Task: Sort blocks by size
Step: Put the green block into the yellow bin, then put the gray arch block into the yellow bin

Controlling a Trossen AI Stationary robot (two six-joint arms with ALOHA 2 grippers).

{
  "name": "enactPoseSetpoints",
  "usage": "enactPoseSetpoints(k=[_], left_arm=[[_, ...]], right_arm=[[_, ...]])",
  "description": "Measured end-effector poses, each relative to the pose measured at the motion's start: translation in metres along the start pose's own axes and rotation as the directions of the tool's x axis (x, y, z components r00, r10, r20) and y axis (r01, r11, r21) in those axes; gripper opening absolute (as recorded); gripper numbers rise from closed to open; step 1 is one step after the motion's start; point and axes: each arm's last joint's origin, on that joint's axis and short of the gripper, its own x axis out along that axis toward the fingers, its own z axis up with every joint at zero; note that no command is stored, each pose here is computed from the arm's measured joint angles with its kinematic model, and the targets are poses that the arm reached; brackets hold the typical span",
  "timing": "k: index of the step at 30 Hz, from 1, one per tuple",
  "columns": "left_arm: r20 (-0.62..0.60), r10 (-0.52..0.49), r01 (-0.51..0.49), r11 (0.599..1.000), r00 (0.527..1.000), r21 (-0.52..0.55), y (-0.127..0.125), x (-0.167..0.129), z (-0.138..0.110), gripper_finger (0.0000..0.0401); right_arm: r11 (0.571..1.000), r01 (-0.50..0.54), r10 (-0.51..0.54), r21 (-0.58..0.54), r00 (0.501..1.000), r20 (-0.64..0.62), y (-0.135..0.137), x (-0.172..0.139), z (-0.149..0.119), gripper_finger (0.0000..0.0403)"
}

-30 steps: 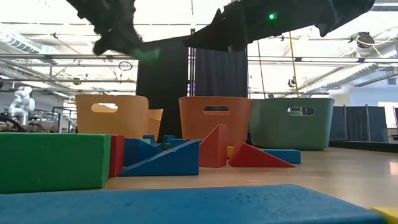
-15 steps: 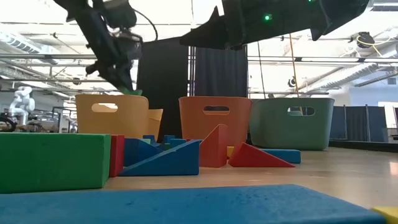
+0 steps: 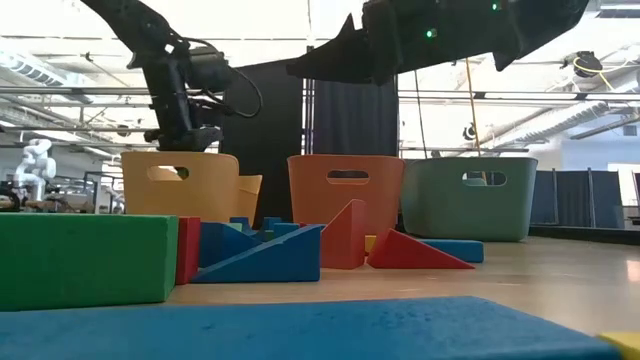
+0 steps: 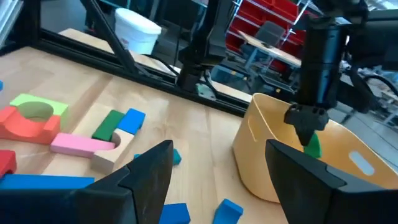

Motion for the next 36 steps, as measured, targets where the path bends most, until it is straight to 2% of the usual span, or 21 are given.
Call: enactPoseSetpoints(k=[3, 9, 14, 18, 22, 28, 36], left_arm=[[0.013, -0.003, 0.002, 0.997, 1.0, 0.076, -0.001, 0.0, 0.001, 0.015], [0.036, -0.003, -0.001, 0.994, 0.999, 0.109, -0.001, 0.0, 0.003, 0.0153], [0.035, 0.002, -0.005, 0.996, 0.999, 0.085, 0.0, 0.0, 0.003, 0.0159], [0.038, 0.003, -0.006, 0.997, 0.999, 0.079, 0.0, 0.0, 0.004, 0.0189], [0.082, 0.051, -0.052, 0.999, 0.995, 0.003, 0.002, -0.011, 0.016, 0.0223], [0.148, -0.094, 0.086, 0.995, 0.985, 0.053, -0.005, -0.043, 0.031, 0.0232], [0.26, -0.217, 0.187, 0.973, 0.941, 0.135, -0.023, -0.094, 0.016, 0.0232]], right_arm=[[1.0, 0.003, -0.003, -0.004, 1.0, -0.025, 0.0, 0.004, -0.007, 0.0242], [1.0, 0.019, -0.019, -0.001, 0.999, -0.029, -0.001, 0.012, -0.019, 0.0242], [0.998, 0.012, -0.012, 0.064, 1.0, -0.006, 0.0, 0.013, -0.018, 0.0242], [0.997, -0.005, 0.005, 0.073, 1.0, 0.006, 0.0, 0.013, -0.017, 0.0242], [0.992, -0.068, 0.069, 0.11, 0.998, -0.007, 0.0, 0.017, -0.014, 0.0242], [0.981, -0.14, 0.151, 0.137, 0.986, -0.072, 0.005, 0.025, -0.011, 0.0242], [0.962, -0.218, 0.235, 0.161, 0.968, -0.093, 0.025, 0.05, -0.023, 0.0242]])
